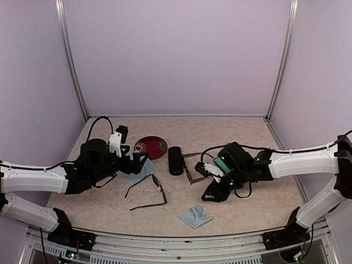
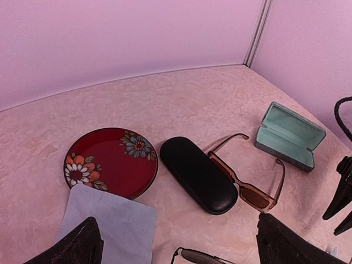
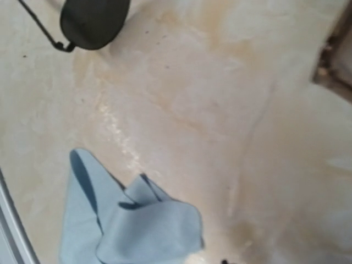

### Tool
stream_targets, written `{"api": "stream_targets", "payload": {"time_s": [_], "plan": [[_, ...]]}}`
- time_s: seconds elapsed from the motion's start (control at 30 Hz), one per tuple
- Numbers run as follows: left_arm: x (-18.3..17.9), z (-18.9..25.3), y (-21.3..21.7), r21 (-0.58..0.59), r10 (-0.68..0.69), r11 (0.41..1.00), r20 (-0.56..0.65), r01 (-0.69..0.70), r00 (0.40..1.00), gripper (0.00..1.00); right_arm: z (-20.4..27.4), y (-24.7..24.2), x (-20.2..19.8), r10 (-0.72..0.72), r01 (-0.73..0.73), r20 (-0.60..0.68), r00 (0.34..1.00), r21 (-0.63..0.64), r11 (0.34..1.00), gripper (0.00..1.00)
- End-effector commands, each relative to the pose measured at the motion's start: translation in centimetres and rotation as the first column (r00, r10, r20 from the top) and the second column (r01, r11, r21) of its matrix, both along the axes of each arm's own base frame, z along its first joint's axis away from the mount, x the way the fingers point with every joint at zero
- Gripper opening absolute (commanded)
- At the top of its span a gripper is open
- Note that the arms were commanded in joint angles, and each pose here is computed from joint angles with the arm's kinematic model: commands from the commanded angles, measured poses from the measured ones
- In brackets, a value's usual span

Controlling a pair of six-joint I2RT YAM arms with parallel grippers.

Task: Organize the sunglasses
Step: Pick up the glasses cleaning cloth from the center of the board.

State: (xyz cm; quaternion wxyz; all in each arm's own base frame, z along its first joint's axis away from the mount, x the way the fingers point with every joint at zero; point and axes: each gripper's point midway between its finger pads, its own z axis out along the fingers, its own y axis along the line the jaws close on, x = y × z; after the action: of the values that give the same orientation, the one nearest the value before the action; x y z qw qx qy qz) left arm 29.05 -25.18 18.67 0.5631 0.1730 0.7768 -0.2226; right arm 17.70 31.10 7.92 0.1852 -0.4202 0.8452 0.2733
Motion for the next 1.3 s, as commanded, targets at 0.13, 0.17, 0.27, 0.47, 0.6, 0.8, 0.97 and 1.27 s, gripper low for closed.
{"api": "stream_targets", "payload": {"time_s": [0.13,0.17,0.27,0.47,0.6,0.8,0.97,1.27], "plan": [[-0.2,1.0,-0.1,-0.036,0.000,0.999,0.016,0.000,1.000,0.95,-2.5,1.4,-1.2,0.044,-0.045,-0.057,0.997,-0.026,0.999,0.34],[-0.2,1.0,-0.2,-0.037,0.000,0.999,0.017,0.001,1.000,0.95,-2.8,1.4,-1.3,0.047,-0.049,-0.061,0.997,-0.032,0.998,0.34],[-0.3,1.0,-0.2,-0.032,-0.003,0.999,0.017,0.003,1.000,0.95,-3.4,1.5,-1.6,0.063,-0.066,-0.071,0.995,-0.043,0.997,0.35],[-0.3,0.5,-0.2,-0.018,-0.003,1.000,0.012,0.003,1.000,0.95,-4.4,2.1,-2.6,0.094,-0.099,-0.078,0.993,-0.065,0.993,0.35],[-0.4,0.2,-0.2,-0.010,-0.005,1.000,0.009,0.005,1.000,0.95,-5.1,2.4,-2.9,0.100,-0.106,-0.070,0.993,-0.084,0.991,0.33],[-0.4,0.1,-0.4,-0.010,-0.014,1.000,0.008,0.014,1.000,0.95,-5.7,2.5,-2.8,0.098,-0.103,-0.052,0.994,-0.108,0.989,0.25],[-0.4,0.0,-0.6,-0.004,-0.020,1.000,0.011,0.020,1.000,0.95,-5.4,2.5,-2.4,0.092,-0.094,-0.020,0.996,-0.104,0.990,0.14],[-0.5,0.0,-0.7,0.004,-0.027,1.000,0.020,0.027,0.999,0.95,-2.7,3.0,-1.4,0.065,-0.064,0.065,0.996,-0.019,0.998,0.00]]}}
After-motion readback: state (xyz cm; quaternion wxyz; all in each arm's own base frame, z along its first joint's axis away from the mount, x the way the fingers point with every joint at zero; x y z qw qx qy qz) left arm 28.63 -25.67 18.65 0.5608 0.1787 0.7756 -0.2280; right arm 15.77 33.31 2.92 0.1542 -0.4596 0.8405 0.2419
